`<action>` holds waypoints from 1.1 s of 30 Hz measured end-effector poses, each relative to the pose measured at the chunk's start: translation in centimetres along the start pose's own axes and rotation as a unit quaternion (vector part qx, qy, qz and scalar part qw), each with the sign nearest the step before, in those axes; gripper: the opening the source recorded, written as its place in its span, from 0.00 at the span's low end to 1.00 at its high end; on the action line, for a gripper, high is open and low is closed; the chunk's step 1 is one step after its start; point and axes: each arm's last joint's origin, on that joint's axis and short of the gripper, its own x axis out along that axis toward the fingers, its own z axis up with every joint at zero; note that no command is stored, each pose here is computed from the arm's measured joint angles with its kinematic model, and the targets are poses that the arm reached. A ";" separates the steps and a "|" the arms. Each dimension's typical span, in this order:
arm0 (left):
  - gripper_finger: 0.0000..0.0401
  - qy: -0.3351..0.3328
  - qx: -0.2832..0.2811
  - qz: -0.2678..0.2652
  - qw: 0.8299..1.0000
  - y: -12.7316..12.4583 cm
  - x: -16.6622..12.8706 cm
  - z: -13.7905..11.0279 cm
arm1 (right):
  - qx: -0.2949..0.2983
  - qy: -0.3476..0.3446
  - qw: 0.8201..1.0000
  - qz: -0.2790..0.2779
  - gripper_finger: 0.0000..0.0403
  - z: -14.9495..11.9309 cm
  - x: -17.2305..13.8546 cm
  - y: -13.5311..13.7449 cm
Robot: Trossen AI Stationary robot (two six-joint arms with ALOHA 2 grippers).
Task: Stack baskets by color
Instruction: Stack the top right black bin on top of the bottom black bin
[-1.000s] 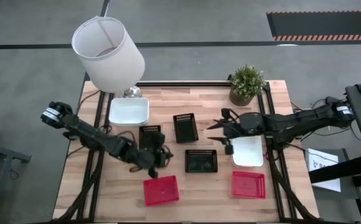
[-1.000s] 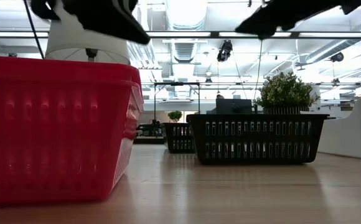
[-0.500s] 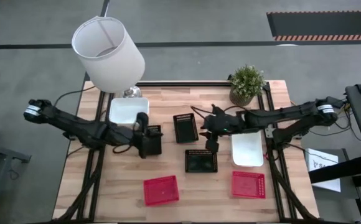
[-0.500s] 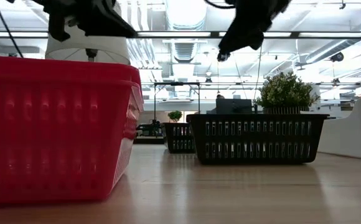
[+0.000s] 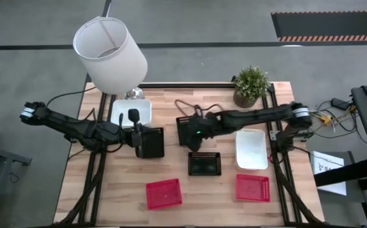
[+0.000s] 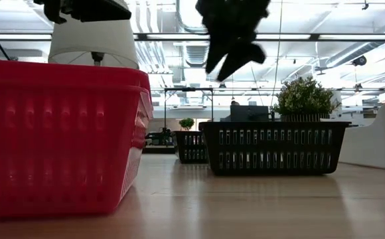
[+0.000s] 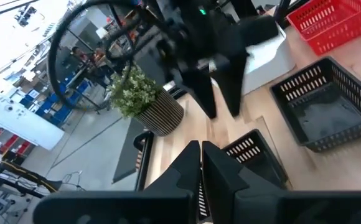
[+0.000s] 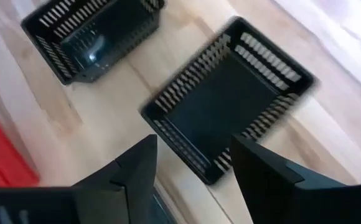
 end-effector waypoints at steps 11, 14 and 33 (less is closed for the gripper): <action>0.00 0.029 -0.040 -0.016 0.999 0.3 -1.3 -0.9 | 0.021 0.003 1.000 -0.020 0.46 4.0 7.4 1.8; 0.00 0.029 -0.051 -0.016 0.998 0.4 -1.6 -0.9 | 0.021 0.015 0.999 -0.032 0.45 4.7 8.9 1.8; 0.00 0.031 -0.058 -0.021 0.998 0.4 -1.7 -1.0 | 0.056 0.103 0.983 -0.139 0.45 4.5 14.8 1.9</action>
